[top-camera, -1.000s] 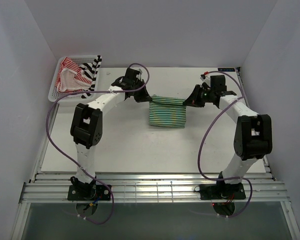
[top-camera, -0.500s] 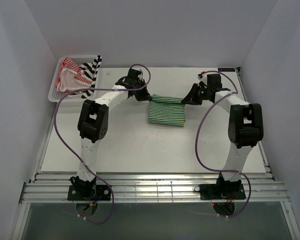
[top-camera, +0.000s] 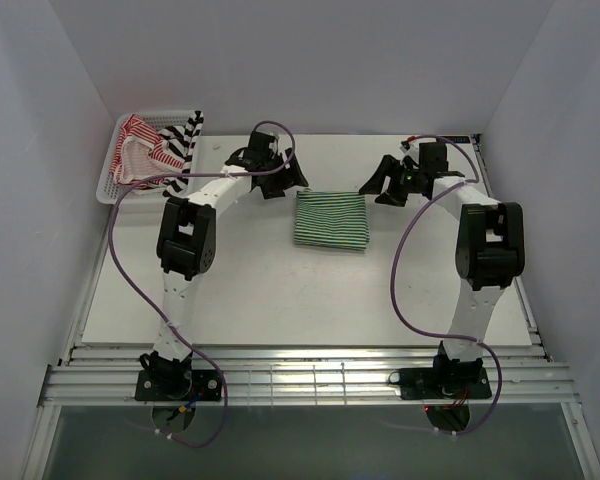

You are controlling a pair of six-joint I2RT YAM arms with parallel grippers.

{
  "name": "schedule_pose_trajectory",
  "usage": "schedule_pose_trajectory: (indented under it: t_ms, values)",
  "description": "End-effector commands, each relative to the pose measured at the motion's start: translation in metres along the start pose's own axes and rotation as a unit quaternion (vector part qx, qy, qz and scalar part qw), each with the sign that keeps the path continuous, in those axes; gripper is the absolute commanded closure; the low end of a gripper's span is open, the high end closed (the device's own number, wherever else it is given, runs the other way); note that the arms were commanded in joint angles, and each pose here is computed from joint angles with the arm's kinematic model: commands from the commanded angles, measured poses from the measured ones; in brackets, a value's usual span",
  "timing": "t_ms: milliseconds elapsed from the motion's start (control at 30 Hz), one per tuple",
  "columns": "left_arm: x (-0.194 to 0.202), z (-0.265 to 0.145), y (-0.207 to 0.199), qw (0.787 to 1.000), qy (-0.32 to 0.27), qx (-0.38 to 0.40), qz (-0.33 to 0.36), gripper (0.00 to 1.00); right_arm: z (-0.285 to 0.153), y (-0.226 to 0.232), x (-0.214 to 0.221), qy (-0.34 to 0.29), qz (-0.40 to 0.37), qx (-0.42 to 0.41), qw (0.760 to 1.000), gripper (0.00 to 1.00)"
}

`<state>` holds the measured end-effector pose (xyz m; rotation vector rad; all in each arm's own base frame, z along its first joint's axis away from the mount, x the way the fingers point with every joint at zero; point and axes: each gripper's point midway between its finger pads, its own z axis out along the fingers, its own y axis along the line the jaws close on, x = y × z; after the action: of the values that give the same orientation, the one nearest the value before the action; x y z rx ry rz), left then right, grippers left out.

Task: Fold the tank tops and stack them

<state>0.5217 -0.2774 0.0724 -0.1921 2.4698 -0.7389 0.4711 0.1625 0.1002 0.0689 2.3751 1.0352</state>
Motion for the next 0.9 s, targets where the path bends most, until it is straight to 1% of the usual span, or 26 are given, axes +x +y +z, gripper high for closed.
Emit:
schedule_pose_trajectory:
  t_ms: [0, 33, 67, 100, 167, 200, 233, 267, 367, 433, 567, 600, 633, 700, 867]
  values:
    - [-0.031, -0.042, -0.043, 0.997, -0.037, 0.056, 0.026, 0.07, -0.024, 0.037, -0.023, -0.036, -0.050, -0.034, 0.998, 0.19]
    - [-0.029, -0.045, -0.046, 0.997, -0.035, 0.060, 0.027, 0.04, -0.026, 0.042, -0.021, -0.037, -0.056, -0.042, 0.997, 0.08]
    - [-0.023, -0.048, -0.046, 0.997, -0.026, 0.065, 0.026, 0.03, -0.026, 0.042, -0.012, -0.029, -0.053, -0.043, 0.997, 0.00]
    - [-0.024, -0.058, -0.054, 0.996, -0.029, 0.074, 0.027, 0.02, -0.030, 0.048, -0.010, -0.031, -0.059, -0.048, 0.997, 0.10]
    - [-0.014, -0.065, -0.062, 0.996, -0.020, 0.087, 0.031, 0.02, -0.029, 0.053, 0.002, -0.021, -0.062, -0.054, 0.996, 0.10]
    - [-0.003, -0.065, -0.062, 0.995, -0.006, 0.092, 0.030, 0.02, -0.030, 0.057, 0.005, -0.021, -0.065, -0.057, 0.996, 0.10]
    - [0.002, -0.073, -0.074, 0.994, -0.005, 0.105, 0.039, 0.02, -0.030, 0.061, 0.007, -0.021, -0.068, -0.061, 0.996, 0.10]
    - [0.008, -0.075, -0.077, 0.993, -0.002, 0.108, 0.042, 0.02, -0.029, 0.063, 0.009, -0.019, -0.069, -0.065, 0.995, 0.10]
    - [0.024, -0.085, -0.088, 0.991, 0.008, 0.125, 0.047, 0.02, -0.024, 0.075, 0.011, -0.018, -0.076, -0.085, 0.993, 0.10]
    - [0.039, -0.085, -0.092, 0.988, 0.026, 0.145, 0.043, 0.02, -0.016, 0.080, 0.009, -0.019, -0.074, -0.097, 0.992, 0.10]
    - [0.066, -0.074, -0.082, 0.986, 0.066, 0.152, 0.028, 0.02, 0.003, 0.078, -0.005, -0.028, -0.073, -0.098, 0.992, 0.10]
    - [0.071, -0.070, -0.080, 0.985, 0.071, 0.153, 0.027, 0.02, 0.013, 0.068, -0.004, -0.021, -0.064, -0.091, 0.994, 0.10]
    - [0.077, -0.068, -0.078, 0.984, 0.081, 0.156, 0.026, 0.02, 0.017, 0.068, -0.012, -0.027, -0.064, -0.088, 0.994, 0.10]
    - [0.094, -0.059, -0.066, 0.984, 0.103, 0.147, 0.018, 0.02, 0.031, 0.056, -0.010, -0.016, -0.052, -0.082, 0.995, 0.10]
    - [0.110, -0.045, -0.039, 0.987, 0.120, 0.104, 0.014, 0.02, 0.054, 0.038, -0.011, -0.005, -0.036, -0.072, 0.997, 0.10]
